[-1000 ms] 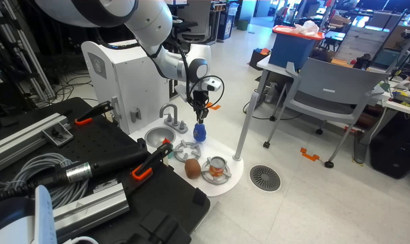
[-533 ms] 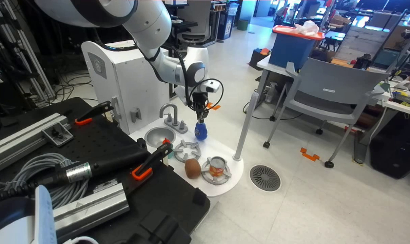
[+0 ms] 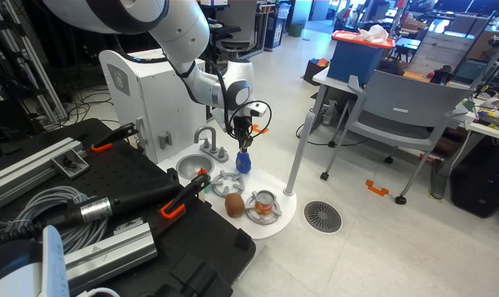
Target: Move the blue bottle to the left
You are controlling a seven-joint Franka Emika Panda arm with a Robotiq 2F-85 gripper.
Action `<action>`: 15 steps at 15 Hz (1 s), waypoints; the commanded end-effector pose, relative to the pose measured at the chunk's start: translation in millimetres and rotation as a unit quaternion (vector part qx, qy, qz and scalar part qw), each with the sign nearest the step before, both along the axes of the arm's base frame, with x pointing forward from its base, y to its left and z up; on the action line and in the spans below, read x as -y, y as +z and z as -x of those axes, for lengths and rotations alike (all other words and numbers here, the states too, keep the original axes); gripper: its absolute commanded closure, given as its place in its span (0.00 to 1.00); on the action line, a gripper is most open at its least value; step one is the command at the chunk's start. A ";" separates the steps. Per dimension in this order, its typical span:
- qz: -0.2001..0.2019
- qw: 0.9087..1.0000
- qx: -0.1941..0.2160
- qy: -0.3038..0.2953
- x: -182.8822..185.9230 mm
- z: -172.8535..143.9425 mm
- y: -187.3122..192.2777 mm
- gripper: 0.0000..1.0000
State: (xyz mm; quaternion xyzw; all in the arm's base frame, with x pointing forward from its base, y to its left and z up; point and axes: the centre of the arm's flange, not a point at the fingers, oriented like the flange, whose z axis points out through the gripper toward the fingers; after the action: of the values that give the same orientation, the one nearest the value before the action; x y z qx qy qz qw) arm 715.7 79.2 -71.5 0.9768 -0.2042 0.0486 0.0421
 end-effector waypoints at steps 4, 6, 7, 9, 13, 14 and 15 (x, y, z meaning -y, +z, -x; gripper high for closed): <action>-0.014 1.000 -0.003 -0.005 -11.3 -58.7 -45.1 0.29; -0.003 1.000 -0.009 0.003 -13.7 -59.4 -34.0 0.14; 0.003 0.999 -0.032 -0.003 -14.9 -52.7 -21.5 0.06; 0.018 0.995 -0.097 -0.018 -11.5 -35.6 -1.2 0.00; 0.021 0.993 -0.113 -0.017 -2.1 4.7 12.6 0.00; 0.022 0.993 -0.115 -0.018 -1.8 4.8 13.0 0.00; 0.022 0.993 -0.117 -0.018 -1.6 5.3 12.7 0.00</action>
State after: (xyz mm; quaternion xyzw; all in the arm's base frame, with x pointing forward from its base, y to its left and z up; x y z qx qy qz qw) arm 710.4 80.8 -58.8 0.9707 -0.2144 -0.0628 0.0884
